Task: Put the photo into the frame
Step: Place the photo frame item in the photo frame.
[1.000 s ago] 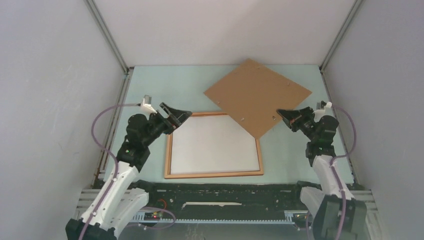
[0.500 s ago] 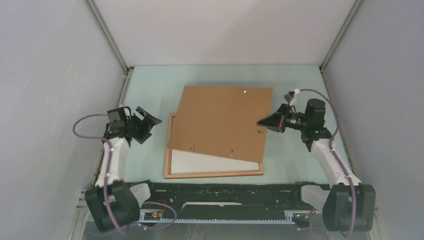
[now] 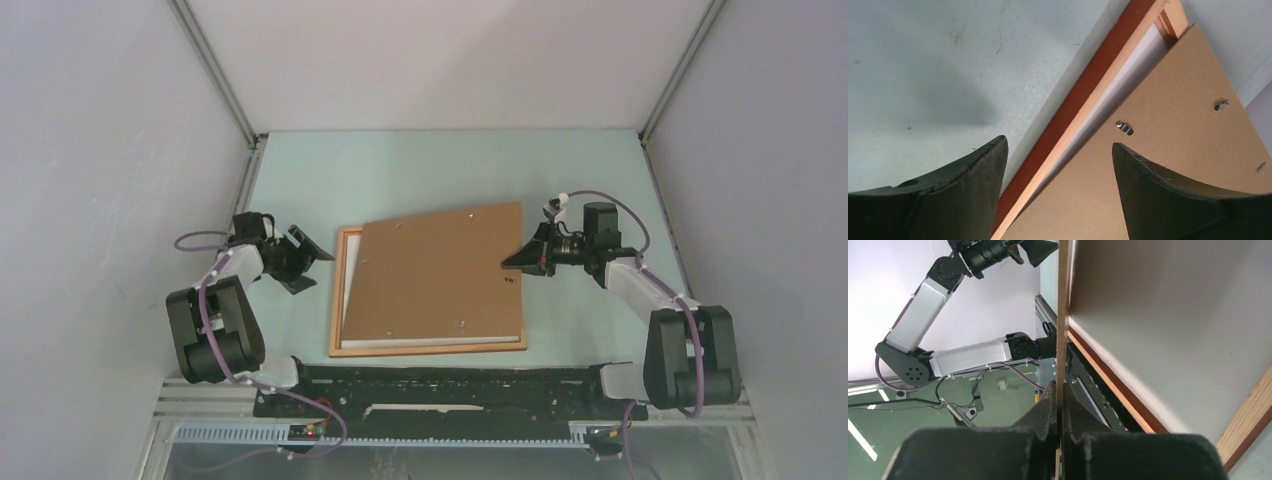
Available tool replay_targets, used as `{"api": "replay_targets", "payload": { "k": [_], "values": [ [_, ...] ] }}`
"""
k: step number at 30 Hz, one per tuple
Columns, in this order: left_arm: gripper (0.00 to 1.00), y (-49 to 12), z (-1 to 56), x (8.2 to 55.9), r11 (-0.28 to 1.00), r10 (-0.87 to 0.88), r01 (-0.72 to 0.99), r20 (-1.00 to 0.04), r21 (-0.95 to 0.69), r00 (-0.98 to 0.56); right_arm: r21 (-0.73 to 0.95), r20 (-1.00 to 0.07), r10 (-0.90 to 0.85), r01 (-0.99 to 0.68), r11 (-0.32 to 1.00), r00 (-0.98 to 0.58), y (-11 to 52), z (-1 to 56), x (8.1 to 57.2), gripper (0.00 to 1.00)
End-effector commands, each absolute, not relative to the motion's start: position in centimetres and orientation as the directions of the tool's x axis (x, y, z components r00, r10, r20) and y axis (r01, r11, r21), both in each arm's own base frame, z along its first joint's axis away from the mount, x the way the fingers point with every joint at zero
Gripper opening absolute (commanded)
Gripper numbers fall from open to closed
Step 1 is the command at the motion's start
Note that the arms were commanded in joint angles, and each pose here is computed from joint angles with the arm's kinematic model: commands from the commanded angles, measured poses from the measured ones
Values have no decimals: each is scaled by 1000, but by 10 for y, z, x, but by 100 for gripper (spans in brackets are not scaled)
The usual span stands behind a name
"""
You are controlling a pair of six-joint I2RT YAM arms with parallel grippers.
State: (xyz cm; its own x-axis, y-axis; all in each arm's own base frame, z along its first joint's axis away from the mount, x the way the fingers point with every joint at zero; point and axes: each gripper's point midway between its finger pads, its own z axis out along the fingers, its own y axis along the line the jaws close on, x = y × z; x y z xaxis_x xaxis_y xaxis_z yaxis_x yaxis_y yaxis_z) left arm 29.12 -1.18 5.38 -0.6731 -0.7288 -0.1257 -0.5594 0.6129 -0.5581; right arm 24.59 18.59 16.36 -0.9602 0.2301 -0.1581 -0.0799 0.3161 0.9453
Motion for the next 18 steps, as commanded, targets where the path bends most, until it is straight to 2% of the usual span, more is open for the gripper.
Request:
{"api": "replay_targets", "payload": {
  "k": [1,6,13,18],
  "values": [
    [80,-19,54,308,623,-688,-490,-129,-611,-714,943,-258,160,-212,256,-953,194,182,256,0],
    [68,-30,44,306,604,-674,-490,-75,-629,-735,948,-246,141,-208,241,-959,196,174,259,0],
    [58,-42,38,305,586,-658,-483,-34,-651,-752,956,-218,112,-189,223,-970,197,168,263,0],
    [56,-44,38,306,580,-658,-480,-31,-658,-753,958,-205,106,-177,227,-973,198,164,265,0]
  ]
}}
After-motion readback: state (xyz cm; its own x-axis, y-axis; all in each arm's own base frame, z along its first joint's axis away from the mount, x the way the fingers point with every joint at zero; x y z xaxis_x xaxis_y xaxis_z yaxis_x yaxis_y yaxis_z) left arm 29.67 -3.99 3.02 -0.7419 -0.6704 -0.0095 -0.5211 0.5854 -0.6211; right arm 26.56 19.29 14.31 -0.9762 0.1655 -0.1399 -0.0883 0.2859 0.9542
